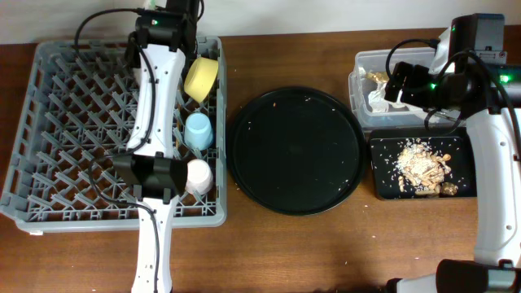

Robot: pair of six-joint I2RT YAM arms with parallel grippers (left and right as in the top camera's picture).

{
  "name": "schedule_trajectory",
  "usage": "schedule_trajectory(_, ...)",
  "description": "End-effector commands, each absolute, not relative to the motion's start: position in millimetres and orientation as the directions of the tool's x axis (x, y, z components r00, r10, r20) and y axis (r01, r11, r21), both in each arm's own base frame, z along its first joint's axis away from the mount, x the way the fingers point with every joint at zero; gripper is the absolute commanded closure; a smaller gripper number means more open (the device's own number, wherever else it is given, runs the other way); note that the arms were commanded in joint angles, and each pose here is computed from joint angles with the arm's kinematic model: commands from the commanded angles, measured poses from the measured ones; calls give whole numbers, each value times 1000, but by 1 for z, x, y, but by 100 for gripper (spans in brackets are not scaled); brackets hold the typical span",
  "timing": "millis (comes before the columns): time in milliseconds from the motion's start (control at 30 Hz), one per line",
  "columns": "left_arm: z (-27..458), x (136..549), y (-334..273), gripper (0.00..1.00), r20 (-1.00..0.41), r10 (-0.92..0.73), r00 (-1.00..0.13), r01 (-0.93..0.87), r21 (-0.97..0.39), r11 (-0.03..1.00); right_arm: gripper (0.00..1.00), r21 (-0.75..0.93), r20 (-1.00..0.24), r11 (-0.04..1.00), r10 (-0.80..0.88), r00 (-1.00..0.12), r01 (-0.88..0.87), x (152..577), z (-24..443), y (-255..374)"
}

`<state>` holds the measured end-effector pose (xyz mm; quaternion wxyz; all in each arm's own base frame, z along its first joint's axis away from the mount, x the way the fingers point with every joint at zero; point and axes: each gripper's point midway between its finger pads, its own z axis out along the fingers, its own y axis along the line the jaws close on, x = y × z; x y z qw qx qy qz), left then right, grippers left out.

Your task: Sort waste into correct bins and load items into the dishwasher rack

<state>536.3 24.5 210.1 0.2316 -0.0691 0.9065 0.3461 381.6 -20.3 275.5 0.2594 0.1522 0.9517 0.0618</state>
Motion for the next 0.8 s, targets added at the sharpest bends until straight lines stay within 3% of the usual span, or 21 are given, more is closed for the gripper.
schedule_trajectory(0, 223, 535, 20, 45, -499, 25, -866, -296, 553, 779, 2, 176, -480, 949, 314, -819, 261, 382, 274, -24)
schedule_trajectory(200, 226, 536, 10, 42, -517, 15, -856, -284, 493, 823, 1, 176, -481, 949, 314, -819, 261, 383, 275, -24)
schedule_trajectory(400, 291, 540, -49, 37, -666, -24, -745, -139, 120, 983, 2, 176, -481, 949, 314, -819, 261, 383, 275, -24)
schedule_trajectory(600, 307, 526, -95, 34, -660, 26, -751, 82, -54, 995, 2, 176, -481, 949, 314, -818, 260, 383, 275, -24)
schedule_trajectory(767, 308, 510, -146, 34, -630, 51, -775, 253, -235, 939, 2, 177, -481, 949, 314, -818, 261, 383, 275, -24)
